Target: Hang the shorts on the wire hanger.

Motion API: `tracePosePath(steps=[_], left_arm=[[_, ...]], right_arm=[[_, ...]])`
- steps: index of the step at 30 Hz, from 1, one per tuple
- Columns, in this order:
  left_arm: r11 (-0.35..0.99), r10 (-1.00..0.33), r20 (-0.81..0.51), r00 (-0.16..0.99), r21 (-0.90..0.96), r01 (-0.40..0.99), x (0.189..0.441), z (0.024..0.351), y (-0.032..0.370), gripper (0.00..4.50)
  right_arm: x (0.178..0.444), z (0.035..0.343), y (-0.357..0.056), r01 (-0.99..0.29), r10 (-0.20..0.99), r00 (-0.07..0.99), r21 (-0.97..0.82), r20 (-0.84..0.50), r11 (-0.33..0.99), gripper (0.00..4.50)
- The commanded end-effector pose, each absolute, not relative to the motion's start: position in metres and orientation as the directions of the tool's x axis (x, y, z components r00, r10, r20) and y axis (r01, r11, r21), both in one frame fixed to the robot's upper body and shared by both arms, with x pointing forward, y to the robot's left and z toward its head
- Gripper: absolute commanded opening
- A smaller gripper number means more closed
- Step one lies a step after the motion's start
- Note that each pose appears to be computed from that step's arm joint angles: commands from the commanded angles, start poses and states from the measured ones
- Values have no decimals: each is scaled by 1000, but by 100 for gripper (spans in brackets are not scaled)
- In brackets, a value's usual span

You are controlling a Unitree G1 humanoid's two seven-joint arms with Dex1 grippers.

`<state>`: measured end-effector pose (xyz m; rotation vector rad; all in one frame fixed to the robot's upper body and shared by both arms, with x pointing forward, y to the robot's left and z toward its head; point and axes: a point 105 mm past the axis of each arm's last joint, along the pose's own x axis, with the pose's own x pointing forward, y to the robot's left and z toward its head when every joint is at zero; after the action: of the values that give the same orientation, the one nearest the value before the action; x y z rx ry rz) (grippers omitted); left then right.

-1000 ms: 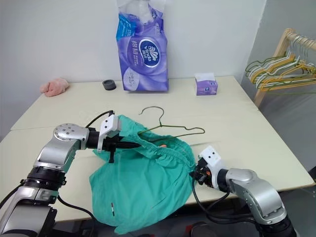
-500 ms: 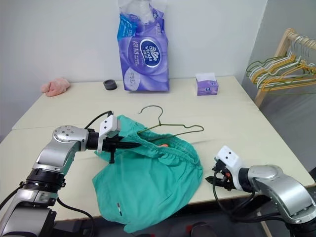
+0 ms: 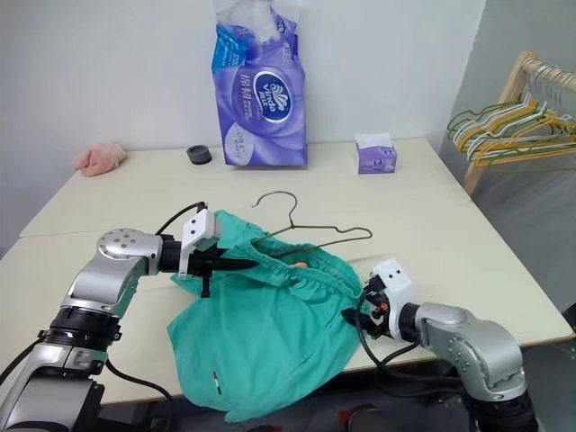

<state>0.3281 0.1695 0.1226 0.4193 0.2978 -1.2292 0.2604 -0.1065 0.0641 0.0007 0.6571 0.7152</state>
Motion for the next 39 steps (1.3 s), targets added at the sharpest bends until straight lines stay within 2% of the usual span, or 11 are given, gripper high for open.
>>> tracePosePath(steps=[1, 10, 13, 18, 24, 31, 39], left_arm=[[273, -851, -407, 333, 199, 941, 332, 139, 168, 0], [295, -870, -362, 335, 163, 942, 327, 151, 170, 0], [255, -899, -341, 274, 102, 962, 315, 161, 168, 0], [157, -893, -417, 168, 60, 986, 295, 169, 175, 0], [95, -857, -506, 96, 29, 995, 284, 166, 185, 0], [128, -769, -622, 146, 74, 989, 294, 144, 207, 0], [178, -741, -633, 225, 138, 974, 307, 133, 215, 0]], right_arm=[[275, 68, -107, -592, 564, 630, 140, -534, 794, 316], [287, 66, -124, -557, 501, 693, 57, -519, 829, 5], [292, 68, -134, -536, 475, 715, 34, -513, 843, 2], [299, 73, -148, -507, 454, 735, 37, -503, 861, 2], [301, 73, -155, -497, 441, 740, 30, -507, 867, 2], [302, 77, -157, -496, 440, 745, 25, -501, 868, 2], [295, 84, -151, -552, 479, 724, 0, -497, 834, 2]])
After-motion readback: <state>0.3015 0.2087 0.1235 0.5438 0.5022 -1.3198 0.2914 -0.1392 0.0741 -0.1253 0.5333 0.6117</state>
